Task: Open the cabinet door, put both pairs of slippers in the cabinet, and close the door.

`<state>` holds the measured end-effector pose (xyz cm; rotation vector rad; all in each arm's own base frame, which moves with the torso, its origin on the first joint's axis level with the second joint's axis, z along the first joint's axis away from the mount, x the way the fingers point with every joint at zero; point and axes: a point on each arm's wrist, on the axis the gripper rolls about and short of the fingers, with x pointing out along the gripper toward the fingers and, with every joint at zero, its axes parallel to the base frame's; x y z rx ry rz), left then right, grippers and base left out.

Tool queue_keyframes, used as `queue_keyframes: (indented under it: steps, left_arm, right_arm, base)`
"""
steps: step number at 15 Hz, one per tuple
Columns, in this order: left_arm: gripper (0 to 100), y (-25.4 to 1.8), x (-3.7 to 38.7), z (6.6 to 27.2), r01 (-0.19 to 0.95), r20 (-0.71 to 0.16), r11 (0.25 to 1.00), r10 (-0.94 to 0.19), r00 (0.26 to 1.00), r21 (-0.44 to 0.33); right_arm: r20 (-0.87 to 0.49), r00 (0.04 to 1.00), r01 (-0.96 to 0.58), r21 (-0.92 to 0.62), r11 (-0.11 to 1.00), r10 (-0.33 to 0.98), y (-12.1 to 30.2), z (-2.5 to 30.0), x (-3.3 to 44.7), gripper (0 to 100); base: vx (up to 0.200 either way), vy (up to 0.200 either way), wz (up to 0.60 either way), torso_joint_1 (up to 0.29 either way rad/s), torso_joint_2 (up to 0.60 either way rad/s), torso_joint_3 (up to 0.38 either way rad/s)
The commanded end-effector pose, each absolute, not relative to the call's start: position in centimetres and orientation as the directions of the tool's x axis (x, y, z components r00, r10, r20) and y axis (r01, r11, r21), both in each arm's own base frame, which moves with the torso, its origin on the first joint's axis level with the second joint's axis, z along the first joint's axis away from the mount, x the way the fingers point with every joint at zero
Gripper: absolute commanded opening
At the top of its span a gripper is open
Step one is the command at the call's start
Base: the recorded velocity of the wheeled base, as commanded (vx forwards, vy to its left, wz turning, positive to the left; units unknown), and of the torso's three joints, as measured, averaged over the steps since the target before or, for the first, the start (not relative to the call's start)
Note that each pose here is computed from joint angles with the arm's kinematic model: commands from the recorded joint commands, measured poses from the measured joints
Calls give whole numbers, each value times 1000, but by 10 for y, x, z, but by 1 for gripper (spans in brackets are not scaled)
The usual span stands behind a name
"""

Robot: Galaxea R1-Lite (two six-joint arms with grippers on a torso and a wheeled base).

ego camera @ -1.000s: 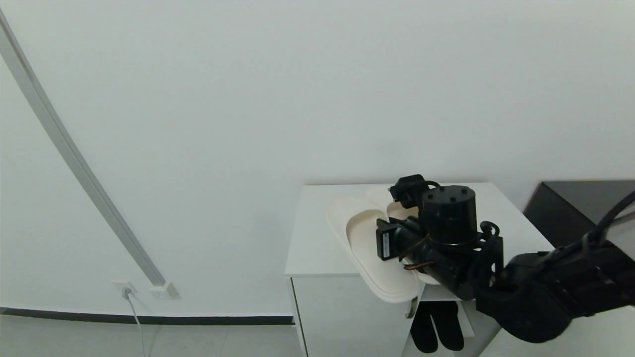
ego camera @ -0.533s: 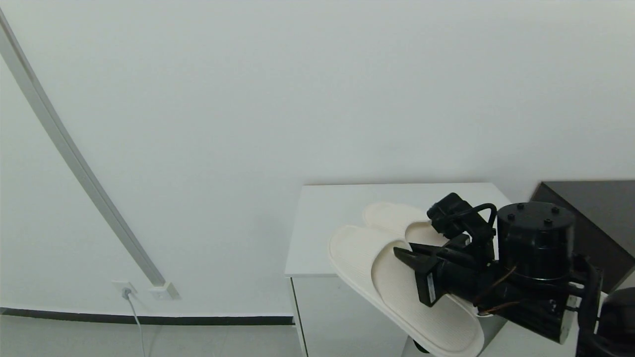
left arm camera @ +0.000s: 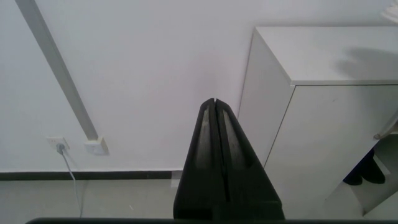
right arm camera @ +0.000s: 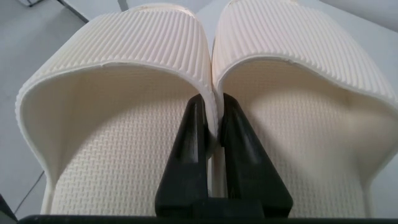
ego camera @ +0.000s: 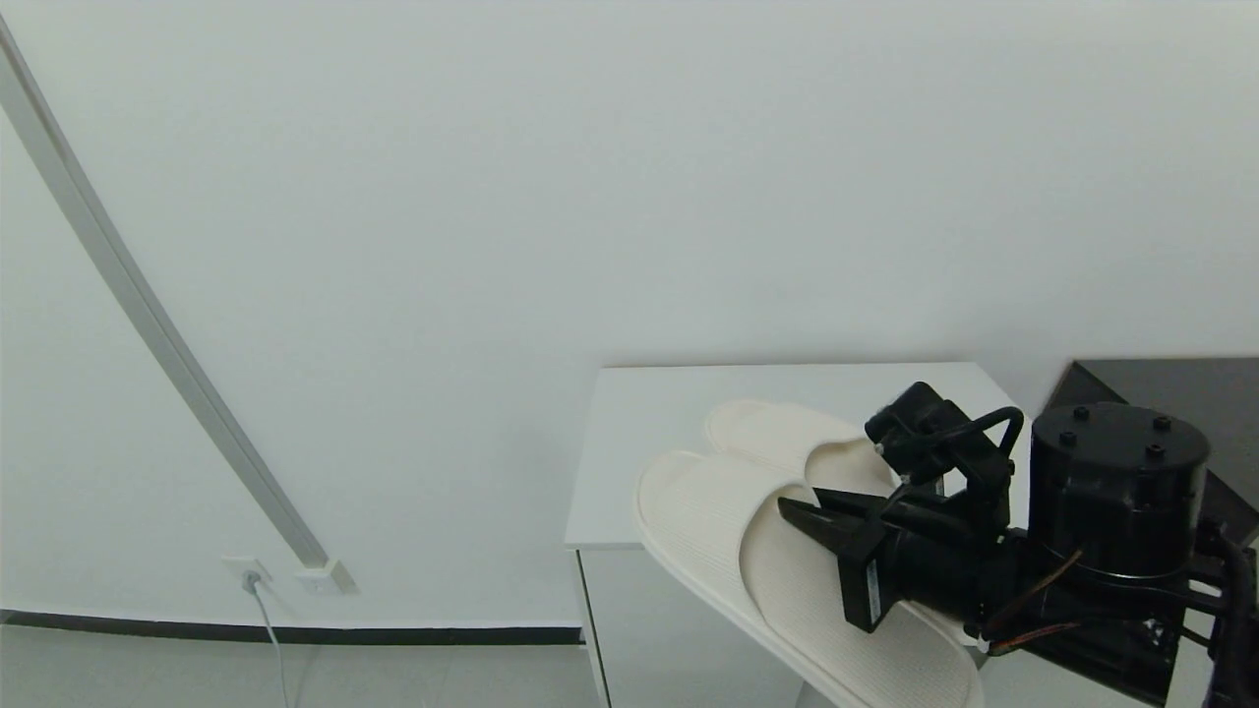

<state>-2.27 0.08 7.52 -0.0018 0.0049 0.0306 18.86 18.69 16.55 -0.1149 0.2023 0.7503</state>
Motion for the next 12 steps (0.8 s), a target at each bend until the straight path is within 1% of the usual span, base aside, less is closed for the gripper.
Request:
queue_keyframes:
  steps: [1,10,12]
  left_arm:
    - [0,1,-23,75,-31,-5,1000,31,1000,-3]
    - [0,1,-23,75,-31,-5,1000,31,1000,-3]
    - [0,1,-23,75,-31,-5,1000,31,1000,-3]
  right_arm:
    - [-228,710,-690,-33,723,666,188,164,188,0]
    - [-234,714,-685,-37,728,660,188,163,188,0]
    - [-238,716,-681,-37,731,656,187,162,188,0]
  base:
    - [-200,0,0,2,2,2]
    - [-200,0,0,2,4,2]
    - [0,0,0,0,0,0]
